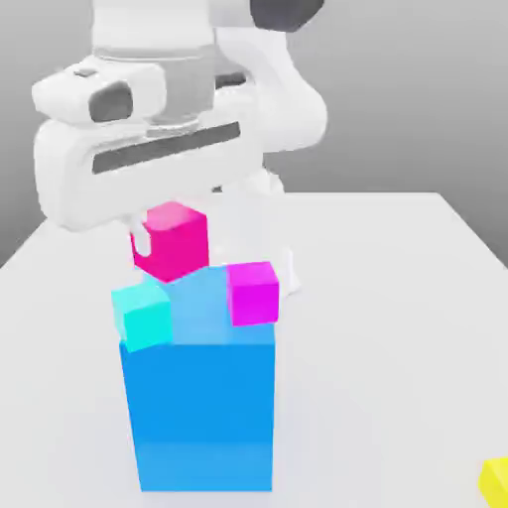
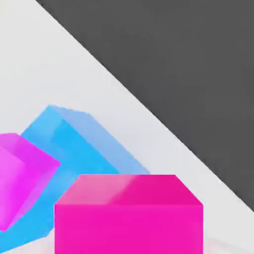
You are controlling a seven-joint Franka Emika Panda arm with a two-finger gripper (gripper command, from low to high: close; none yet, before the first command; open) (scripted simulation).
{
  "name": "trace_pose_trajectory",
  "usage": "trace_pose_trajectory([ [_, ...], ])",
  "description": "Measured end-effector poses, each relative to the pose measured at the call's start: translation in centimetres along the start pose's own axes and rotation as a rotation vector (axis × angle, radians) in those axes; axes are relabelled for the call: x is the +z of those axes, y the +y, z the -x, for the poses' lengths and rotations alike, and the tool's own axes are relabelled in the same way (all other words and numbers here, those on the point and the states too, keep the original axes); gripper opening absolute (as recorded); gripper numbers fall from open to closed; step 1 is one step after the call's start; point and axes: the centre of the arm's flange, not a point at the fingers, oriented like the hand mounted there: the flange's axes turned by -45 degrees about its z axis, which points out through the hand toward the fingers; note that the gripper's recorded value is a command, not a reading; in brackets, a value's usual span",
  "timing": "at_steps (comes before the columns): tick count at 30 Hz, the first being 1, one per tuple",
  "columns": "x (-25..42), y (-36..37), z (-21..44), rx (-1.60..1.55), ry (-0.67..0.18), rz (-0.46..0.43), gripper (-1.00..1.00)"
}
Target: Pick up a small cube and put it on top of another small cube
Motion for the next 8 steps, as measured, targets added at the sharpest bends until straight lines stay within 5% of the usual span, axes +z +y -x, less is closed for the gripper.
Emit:
trace_pose_trajectory([
  [2,2.6,0.2,0.4,0.009,0.004,-0.001,-1.0],
  [3,3.9,0.2,0.5,0.011,0.005,0.0,1.0],
  [8,3.9,0.2,0.5,0.011,0.005,-0.001,1.0],
])
